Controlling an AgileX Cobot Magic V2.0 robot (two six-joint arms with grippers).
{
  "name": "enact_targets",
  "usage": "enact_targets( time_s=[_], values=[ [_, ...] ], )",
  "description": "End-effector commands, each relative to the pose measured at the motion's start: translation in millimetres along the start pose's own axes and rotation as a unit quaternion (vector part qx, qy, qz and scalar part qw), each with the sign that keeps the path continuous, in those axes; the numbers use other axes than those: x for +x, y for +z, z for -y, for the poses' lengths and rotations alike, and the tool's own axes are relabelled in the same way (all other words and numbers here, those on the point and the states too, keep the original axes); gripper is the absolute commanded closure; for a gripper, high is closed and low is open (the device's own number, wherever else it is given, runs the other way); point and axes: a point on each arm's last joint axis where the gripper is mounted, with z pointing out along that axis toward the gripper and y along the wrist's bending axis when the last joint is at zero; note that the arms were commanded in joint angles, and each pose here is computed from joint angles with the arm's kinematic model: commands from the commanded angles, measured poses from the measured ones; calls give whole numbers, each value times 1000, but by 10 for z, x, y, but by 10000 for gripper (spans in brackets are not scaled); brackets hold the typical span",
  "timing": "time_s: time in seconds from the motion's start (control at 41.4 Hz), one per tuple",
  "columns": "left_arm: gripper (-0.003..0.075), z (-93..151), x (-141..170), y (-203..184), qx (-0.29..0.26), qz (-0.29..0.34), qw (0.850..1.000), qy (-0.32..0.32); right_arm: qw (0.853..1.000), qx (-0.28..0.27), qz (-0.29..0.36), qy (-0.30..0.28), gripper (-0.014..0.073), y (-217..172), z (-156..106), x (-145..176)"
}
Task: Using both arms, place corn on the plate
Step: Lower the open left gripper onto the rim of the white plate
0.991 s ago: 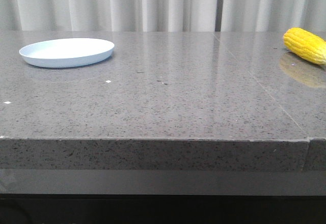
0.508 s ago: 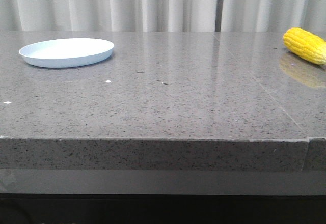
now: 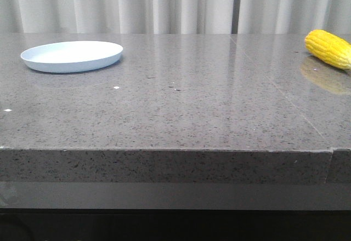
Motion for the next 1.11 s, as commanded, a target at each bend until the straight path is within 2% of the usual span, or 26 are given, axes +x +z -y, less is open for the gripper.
enact_targets(
  time_s=[0.0,0.169,0.363,0.556,0.677,1.088],
  values=[
    [167,14,-246,95,2,25,1000,5,999,6,43,-8,34,-23,4,-148],
    [190,-40,-505,499,-7,-4,1000,4,999,6,43,-8,34,-23,4,-148],
    [248,-183,-817,855,3,-22,999,-40,999,6,43,-8,34,-23,4,-148],
    [270,-194,-1076,1161,35,-25,998,-42,999,6,43,-8,34,-23,4,-148],
    [270,-183,-1182,1351,49,-26,997,-52,999,6,43,-8,34,-23,4,-148],
    [270,-218,-1343,1876,48,-28,997,-53,999,6,43,-8,34,-23,4,-148]
  ],
)
